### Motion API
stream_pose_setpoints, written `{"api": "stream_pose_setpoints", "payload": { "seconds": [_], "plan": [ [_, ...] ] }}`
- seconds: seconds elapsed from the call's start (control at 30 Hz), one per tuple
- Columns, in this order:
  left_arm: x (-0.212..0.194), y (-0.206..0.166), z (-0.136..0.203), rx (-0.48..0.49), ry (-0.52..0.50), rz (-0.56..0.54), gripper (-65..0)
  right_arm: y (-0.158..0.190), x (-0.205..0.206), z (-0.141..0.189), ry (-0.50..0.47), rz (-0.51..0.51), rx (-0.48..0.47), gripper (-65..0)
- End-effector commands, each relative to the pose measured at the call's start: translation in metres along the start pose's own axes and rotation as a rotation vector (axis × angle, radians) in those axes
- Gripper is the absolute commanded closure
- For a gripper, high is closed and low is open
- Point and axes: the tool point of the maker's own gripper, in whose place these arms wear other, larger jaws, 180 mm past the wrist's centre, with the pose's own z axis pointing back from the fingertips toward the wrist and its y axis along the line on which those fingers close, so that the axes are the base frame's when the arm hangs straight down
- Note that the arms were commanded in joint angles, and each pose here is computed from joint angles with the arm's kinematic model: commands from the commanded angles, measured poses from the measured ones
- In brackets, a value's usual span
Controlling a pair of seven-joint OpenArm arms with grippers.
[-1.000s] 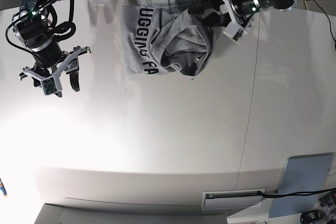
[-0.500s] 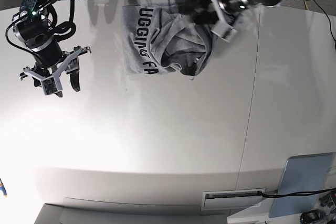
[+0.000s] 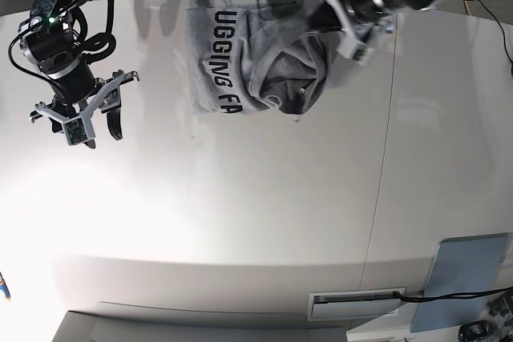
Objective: Fold the T-shirt properly
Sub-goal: 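Drag the bundle with the left gripper and lay it flat, then release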
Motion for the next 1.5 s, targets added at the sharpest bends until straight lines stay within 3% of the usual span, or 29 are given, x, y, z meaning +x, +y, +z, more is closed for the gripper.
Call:
{"api": "stream_pose_setpoints", "payload": {
  "seconds": [0.0, 0.23, 0.53, 0.73, 1.07, 1.23, 1.47],
  "plan": [
    [0.005, 0.005, 0.01, 0.008, -0.032, 0.0, 0.0, -0.003, 0.013, 0.003, -0.047, 0.018, -0.009, -28.8],
    [0.005, 0.061, 0.047, 0.184, -0.081, 0.001, 0.0, -0.003, 0.013, 0.003, -0.05, 0.018, -0.009, -28.8],
    [-0.002, 0.106, 0.036, 0.374, -0.122, -0.065, 0.0, -0.004, 0.011, 0.003, -0.039, 0.019, -0.011, -28.8],
    [-0.016, 0.155, 0.019, 0.496, -0.124, -0.034, 0.0, -0.004, 0.011, 0.003, -0.041, 0.019, -0.011, -28.8],
    [0.042, 0.195, -0.029, 0.419, -0.232, 0.0, 0.0, -0.002, 0.01, 0.003, -0.036, 0.025, -0.006, -28.8],
    [0.084, 0.195, -0.053, 0.371, -0.232, -0.086, 0.0, 0.001, 0.005, 0.004, -0.022, 0.034, 0.008, -28.8],
    [0.15, 0.161, -0.089, 0.34, -0.319, -0.218, 0.0, 0.005, -0.004, 0.006, 0.003, 0.032, 0.017, -28.8]
  ]
}}
